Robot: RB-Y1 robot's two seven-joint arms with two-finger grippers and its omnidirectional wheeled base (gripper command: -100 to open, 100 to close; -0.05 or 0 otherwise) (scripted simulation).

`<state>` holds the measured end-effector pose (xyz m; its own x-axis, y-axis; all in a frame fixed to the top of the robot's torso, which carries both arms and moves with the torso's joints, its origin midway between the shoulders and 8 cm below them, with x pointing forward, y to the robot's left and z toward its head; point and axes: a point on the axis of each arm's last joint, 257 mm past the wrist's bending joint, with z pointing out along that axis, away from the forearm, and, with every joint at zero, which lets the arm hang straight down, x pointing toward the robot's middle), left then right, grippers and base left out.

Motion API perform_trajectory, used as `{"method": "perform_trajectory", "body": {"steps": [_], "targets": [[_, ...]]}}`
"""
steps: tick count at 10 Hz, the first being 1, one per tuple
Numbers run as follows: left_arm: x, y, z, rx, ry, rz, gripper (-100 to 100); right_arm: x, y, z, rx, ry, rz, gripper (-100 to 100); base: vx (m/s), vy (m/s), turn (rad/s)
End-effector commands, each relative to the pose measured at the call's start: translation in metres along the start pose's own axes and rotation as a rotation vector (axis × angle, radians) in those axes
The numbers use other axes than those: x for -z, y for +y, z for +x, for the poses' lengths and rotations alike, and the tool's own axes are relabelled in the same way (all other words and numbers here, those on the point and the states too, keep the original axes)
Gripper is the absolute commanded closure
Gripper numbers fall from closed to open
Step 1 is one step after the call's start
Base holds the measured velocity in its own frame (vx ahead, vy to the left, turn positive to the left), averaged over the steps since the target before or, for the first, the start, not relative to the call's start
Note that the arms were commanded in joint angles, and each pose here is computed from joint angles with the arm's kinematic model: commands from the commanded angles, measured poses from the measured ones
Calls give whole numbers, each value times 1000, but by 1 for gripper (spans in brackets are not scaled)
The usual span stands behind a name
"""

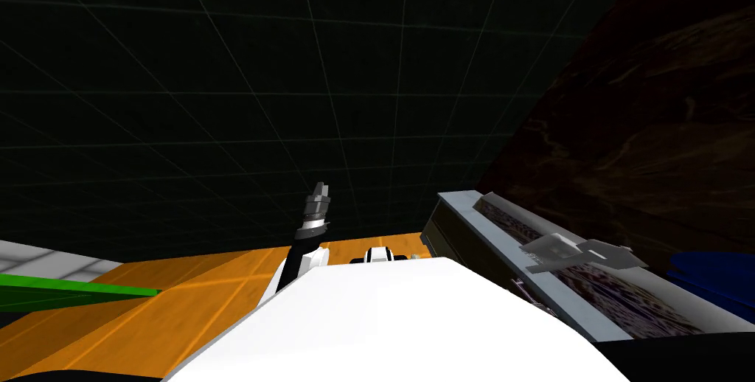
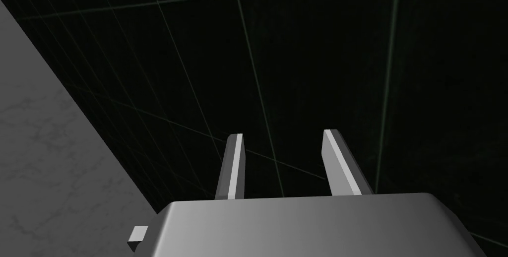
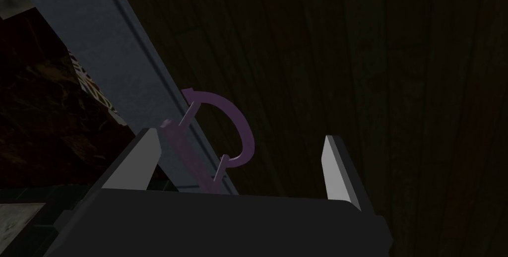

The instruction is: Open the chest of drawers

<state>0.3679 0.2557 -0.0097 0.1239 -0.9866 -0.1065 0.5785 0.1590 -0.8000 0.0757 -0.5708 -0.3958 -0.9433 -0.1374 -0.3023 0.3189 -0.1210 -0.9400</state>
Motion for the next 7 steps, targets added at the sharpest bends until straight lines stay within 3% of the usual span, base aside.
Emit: {"method": "perform_trajectory", "body": {"steps": [1,2,4,5,7], "targets": [[0,0,0,0,0,0,0,-7,-2,17,0,55,5,-100,-12,18,-14],[0,0,0,0,0,0,0,-23,-9,18,10,33,26,-100,-22,42,236],[0,0,0,0,0,0,0,-23,-9,33,8,91,24,-100,-15,30,82],[0,0,0,0,0,0,0,-39,-17,35,19,70,48,-100,-24,42,268],[0,0,0,0,0,0,0,-38,-17,50,16,131,48,-100,-21,32,67]]}}
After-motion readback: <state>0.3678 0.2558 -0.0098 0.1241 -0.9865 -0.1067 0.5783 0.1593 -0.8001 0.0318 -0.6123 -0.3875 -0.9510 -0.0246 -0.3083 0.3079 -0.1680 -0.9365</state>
